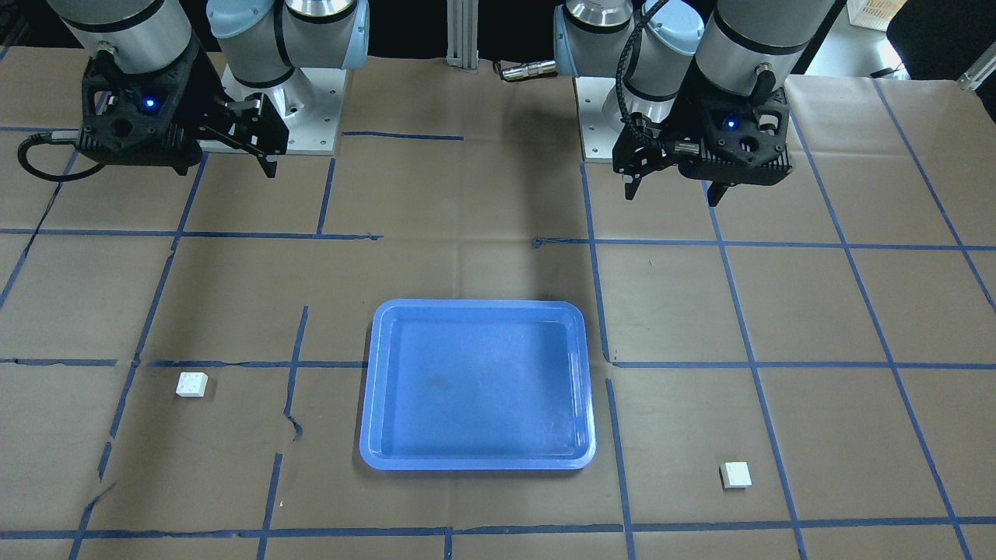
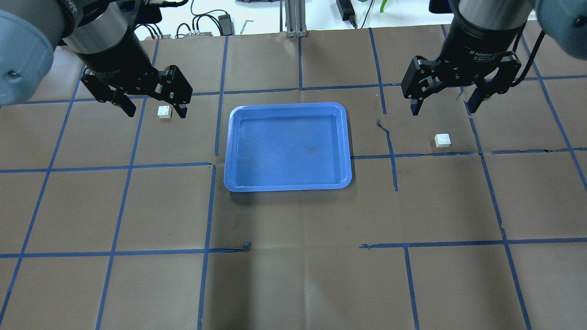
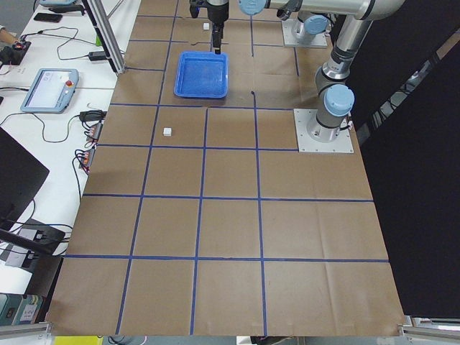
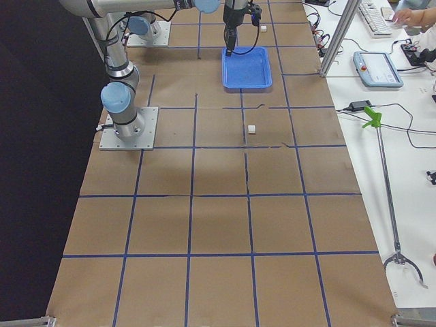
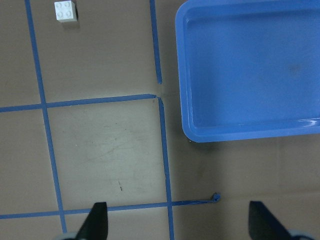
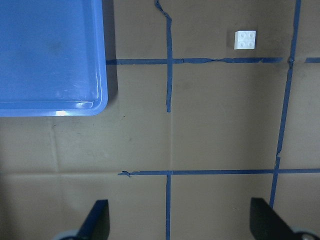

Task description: Assemble white blocks and place on blue tray

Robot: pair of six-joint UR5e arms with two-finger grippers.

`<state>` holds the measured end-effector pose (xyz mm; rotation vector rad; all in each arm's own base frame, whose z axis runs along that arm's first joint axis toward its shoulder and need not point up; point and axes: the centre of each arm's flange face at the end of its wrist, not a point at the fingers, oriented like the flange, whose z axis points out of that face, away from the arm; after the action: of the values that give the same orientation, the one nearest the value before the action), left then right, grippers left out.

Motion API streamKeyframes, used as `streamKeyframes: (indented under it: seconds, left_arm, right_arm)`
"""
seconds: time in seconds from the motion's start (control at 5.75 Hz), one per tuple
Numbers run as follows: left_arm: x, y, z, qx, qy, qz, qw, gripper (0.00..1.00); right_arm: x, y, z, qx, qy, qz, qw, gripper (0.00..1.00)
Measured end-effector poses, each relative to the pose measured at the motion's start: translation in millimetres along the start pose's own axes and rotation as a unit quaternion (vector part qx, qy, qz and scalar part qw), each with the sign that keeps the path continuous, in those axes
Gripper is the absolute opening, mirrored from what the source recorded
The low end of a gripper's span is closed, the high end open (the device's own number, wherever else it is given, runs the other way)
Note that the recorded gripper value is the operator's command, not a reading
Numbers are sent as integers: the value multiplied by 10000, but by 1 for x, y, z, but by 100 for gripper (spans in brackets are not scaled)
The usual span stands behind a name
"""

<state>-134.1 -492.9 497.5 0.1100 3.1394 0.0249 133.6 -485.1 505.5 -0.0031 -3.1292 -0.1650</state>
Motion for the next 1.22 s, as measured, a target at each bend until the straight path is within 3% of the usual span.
streamKeyframes:
  seconds: [0.52,0.7,1.04,1.22]
  left_arm:
    - [-55,-4,0,-12,32,-141,9999,98]
    - [-91,-11,7,-16,69,-132,9999,98]
    - [-144,-51,49,33,114,-32,9999,98]
    - [-157,-80,83,75,109,1,9999,98]
  right_arm:
    - [0,1,-1,-17,18,-64,10000,100]
    - [0,1,-1,-26,14,-351,9994,100]
    - [5,-1,-2,0,72,-1486,9889,100]
    - [13,-5,-1,8,65,-2159,9764,100]
